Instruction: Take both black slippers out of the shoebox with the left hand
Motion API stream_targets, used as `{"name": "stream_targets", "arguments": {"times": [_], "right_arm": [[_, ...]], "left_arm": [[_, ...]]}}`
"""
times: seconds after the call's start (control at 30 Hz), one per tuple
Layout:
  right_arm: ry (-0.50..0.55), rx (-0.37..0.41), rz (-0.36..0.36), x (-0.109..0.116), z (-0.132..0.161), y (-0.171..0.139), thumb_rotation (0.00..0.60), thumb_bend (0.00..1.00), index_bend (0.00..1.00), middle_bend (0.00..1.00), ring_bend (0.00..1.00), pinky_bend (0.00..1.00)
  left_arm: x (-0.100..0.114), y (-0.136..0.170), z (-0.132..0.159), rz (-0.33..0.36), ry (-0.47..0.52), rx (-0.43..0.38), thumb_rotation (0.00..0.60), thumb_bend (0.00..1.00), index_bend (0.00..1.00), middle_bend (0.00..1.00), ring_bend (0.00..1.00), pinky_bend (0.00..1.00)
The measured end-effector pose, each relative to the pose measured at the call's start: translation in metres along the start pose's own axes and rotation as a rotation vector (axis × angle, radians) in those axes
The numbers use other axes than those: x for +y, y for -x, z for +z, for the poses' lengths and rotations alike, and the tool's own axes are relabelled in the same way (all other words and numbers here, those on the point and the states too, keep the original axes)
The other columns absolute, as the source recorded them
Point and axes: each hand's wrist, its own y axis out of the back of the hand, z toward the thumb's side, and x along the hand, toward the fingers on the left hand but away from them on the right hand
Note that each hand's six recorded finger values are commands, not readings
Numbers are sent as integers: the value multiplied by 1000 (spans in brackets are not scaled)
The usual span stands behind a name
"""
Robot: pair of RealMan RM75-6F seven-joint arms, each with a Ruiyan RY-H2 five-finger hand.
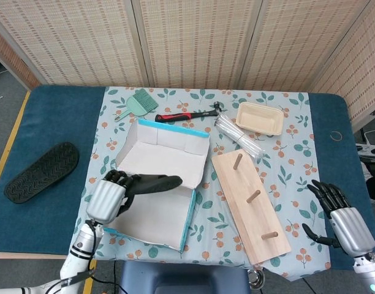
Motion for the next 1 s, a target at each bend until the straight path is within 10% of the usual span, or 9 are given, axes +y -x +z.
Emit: {"name": "stream_targets", "arguments": {"times": [0.7,0.77,0.9,1.0], "right_arm": [[-19,-1,22,-7,3,1,434,269,0,0,0,0],[-20,-3,25,-7,2,2,435,269,0,0,0,0],[-21,-4,26,-8,3,2,440,269,0,0,0,0],[-20,1,27,-7,3,1,441,269,0,0,0,0]], "left_arm": [[-22,0,-209,17,-555,391,600,703,689,551,373,330],[-31,3,-224,-9,-581,424,600,650,579,499,341,325],[-53,8,-236,-83,-542,461,600,453,56,179,120,274],[-64,10,-236,-131,-461,480,600,407,0,17,15,255]]}}
